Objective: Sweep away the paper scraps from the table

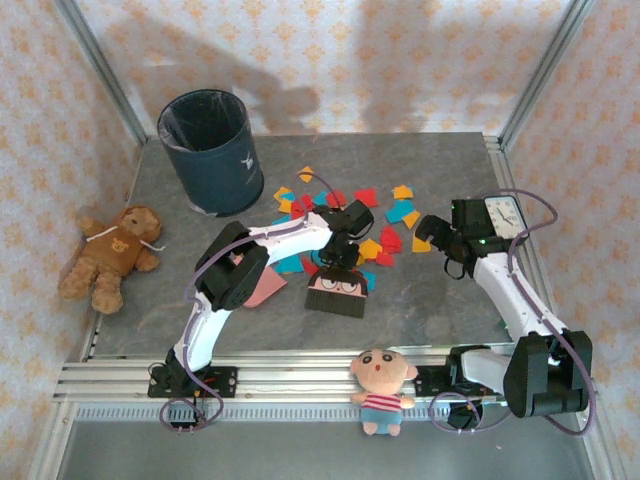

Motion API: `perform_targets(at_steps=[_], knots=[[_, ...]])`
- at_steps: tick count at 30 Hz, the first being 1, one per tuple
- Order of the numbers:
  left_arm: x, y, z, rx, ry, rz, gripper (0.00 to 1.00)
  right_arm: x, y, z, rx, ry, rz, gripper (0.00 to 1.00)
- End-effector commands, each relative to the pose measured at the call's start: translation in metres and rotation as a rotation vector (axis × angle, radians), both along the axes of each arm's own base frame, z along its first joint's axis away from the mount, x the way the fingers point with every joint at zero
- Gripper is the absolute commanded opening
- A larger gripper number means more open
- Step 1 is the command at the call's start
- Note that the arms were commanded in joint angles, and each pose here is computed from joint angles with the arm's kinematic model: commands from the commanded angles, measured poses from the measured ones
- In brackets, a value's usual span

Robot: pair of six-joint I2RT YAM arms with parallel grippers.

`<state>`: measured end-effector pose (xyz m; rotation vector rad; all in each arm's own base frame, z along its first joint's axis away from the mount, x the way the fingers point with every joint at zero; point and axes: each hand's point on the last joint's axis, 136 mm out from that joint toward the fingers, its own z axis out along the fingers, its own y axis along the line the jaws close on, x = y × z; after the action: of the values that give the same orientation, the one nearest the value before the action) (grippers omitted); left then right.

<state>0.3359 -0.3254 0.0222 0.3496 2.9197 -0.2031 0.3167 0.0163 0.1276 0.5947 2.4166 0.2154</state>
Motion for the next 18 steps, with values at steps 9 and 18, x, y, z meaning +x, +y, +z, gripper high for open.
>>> perform_targets(at_steps=[9, 18], knots=[[0.011, 0.001, 0.066, -0.025, -0.167, -0.105, 0.23, 0.008, 0.017, 0.021, 0.097, -0.037, 0.024, 0.99], [0.029, -0.002, 0.111, -0.091, -0.358, -0.314, 0.20, 0.023, 0.070, 0.048, 0.308, -0.074, 0.231, 0.92]])
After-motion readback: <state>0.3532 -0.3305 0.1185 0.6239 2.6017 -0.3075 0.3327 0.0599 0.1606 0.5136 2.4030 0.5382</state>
